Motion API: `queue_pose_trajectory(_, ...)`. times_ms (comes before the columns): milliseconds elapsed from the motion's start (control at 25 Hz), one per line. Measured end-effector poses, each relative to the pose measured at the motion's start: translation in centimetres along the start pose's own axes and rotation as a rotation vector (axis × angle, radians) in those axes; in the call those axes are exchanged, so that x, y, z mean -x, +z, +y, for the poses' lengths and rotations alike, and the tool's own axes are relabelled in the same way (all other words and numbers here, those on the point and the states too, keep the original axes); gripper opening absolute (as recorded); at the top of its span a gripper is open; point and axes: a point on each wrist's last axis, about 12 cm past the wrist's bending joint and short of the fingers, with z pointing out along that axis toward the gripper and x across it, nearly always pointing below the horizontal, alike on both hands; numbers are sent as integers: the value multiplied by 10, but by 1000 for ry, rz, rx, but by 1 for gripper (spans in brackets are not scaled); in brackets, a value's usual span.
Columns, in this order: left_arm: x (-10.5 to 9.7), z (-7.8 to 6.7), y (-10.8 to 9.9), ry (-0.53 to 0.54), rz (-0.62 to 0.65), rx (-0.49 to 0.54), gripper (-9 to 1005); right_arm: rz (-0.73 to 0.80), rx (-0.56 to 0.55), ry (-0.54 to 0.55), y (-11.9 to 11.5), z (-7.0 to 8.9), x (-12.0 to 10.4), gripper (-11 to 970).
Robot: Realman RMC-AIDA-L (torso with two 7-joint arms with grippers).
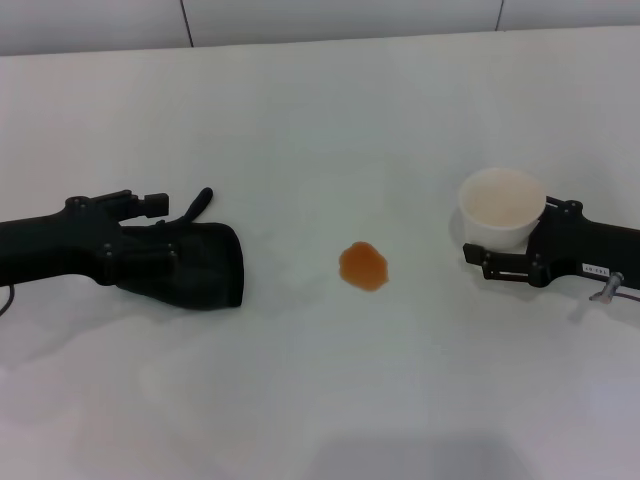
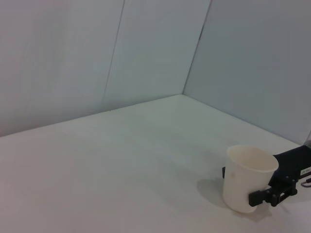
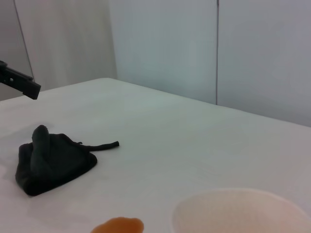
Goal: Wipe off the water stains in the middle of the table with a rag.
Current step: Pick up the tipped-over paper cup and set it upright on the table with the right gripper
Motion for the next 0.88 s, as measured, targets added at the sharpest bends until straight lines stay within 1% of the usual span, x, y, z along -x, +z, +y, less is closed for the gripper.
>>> queue_pose_trajectory(80, 0, 0, 0, 0, 0, 0, 878, -2, 1, -3, 0, 0, 1, 874)
queue_pose_trajectory(280, 0, 0, 1, -1, -1, -1, 878, 0, 6, 5, -1, 1, 0, 870)
queue_pose_trajectory(520, -1, 0, 0, -2, -1, 0, 878, 55, 35, 11, -3, 2, 2, 869)
queue_pose_trajectory(680, -1, 0, 0, -3, 0, 1, 878, 44, 30, 3, -11, 2, 5, 869)
queue_pose_trajectory(880, -2, 0, -1, -4, 1, 2, 878, 54, 26, -4, -23, 3, 4, 869)
